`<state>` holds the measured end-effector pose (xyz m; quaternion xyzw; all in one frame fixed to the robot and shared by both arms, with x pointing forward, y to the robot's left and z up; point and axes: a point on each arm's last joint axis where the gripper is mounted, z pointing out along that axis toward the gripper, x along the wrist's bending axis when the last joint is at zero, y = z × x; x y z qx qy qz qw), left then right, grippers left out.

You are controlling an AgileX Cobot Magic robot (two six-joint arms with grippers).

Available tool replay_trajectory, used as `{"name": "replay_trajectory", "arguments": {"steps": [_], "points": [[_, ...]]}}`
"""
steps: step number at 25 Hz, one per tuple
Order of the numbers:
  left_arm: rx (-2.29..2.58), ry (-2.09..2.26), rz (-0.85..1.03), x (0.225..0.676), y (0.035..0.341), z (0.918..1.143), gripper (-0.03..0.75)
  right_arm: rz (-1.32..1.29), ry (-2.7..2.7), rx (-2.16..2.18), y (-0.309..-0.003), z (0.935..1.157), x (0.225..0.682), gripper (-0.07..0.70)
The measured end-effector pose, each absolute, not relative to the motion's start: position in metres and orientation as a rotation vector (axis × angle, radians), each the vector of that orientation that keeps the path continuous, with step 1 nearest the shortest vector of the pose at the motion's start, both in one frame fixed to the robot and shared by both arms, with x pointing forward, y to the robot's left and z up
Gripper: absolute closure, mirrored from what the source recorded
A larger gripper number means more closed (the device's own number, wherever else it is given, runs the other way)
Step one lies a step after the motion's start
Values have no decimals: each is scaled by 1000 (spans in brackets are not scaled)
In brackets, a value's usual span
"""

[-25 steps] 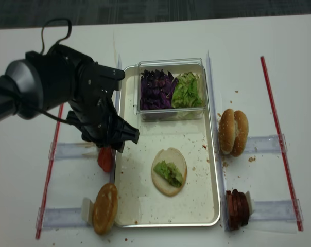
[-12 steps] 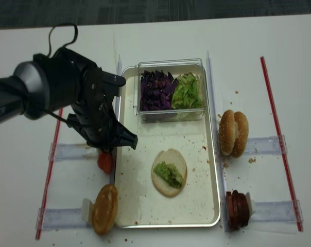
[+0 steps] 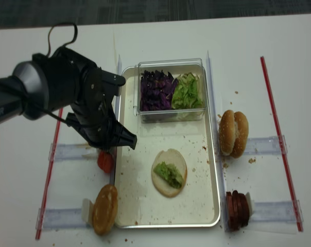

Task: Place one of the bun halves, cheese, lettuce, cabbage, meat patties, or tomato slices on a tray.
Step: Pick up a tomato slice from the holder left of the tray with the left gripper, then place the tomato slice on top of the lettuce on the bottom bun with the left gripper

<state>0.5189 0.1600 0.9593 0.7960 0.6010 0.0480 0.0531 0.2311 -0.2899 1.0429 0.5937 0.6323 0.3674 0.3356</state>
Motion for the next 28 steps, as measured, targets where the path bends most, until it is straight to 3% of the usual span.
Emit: {"name": "replay_trajectory", "arguments": {"steps": [8,12,23,28], "points": [[2345,1774,204,511,164,991,687,958,1649,1549,-290,1043,231,41],[2353,1738,178,509,163,995,687,958,1649,1549,-290,1043,231,41],[2246,1300,-382,489,121,1007,689,958,1649,1549,-290,1043,231,41],[2133,1150,-534,483,107,1018,689,958,1649,1549,-290,1043,231,41]]}}
